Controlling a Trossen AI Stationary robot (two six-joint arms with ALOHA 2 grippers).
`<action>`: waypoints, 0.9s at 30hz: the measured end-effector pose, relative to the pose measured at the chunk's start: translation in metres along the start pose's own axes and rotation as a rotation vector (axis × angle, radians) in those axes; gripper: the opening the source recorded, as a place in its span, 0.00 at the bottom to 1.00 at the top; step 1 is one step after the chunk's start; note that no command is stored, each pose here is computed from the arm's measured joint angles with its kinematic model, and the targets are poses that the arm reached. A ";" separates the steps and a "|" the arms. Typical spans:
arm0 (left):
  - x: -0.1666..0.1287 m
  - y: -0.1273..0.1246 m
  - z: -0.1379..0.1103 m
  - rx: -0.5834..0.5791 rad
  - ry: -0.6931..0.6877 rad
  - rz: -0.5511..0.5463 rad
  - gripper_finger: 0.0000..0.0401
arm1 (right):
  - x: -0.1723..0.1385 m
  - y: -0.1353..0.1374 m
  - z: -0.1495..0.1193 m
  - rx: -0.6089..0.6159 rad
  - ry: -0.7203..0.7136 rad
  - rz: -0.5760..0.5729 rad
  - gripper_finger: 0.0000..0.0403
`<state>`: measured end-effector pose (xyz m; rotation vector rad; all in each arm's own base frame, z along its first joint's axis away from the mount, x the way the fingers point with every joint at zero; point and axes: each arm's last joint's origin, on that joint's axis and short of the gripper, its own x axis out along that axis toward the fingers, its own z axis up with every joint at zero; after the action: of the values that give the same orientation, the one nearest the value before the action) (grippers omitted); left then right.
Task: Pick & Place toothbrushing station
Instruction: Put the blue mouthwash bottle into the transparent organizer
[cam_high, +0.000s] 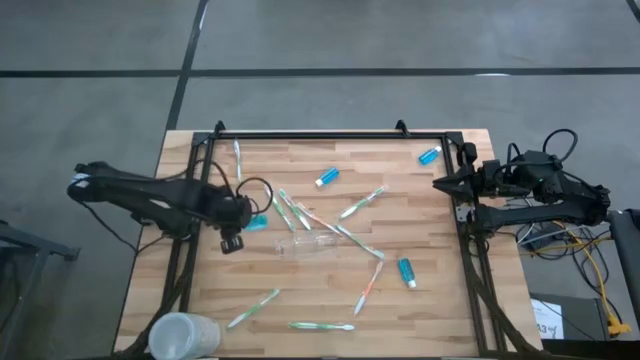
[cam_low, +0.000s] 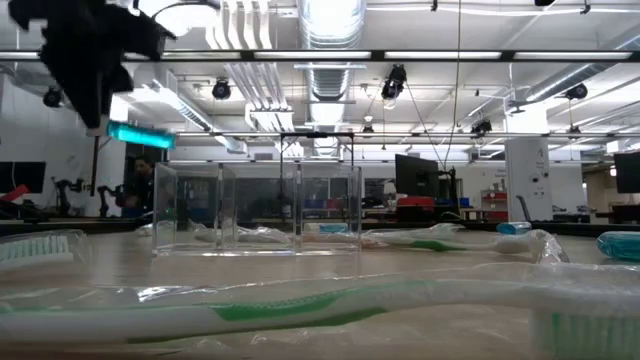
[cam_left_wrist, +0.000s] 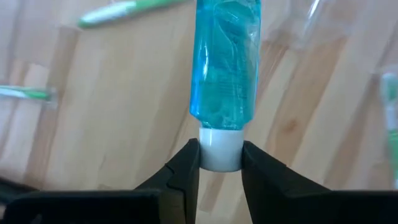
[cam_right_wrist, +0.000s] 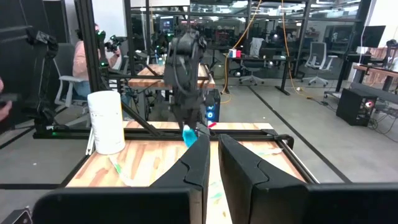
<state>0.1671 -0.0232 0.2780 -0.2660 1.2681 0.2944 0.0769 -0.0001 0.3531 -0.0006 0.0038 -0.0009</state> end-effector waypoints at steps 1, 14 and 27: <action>-0.008 0.000 0.002 -0.008 -0.010 -0.005 0.24 | 0.000 0.000 0.000 0.000 0.000 0.000 0.08; -0.037 -0.008 0.038 0.098 0.108 0.009 0.25 | 0.000 0.000 0.000 0.000 -0.001 0.000 0.08; -0.023 -0.039 0.096 0.380 0.149 0.004 0.25 | 0.000 0.000 0.000 0.000 -0.001 0.000 0.08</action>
<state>0.2604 -0.0271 0.3284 0.0408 1.4429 0.0331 0.0768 0.0000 0.3531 -0.0006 0.0033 -0.0008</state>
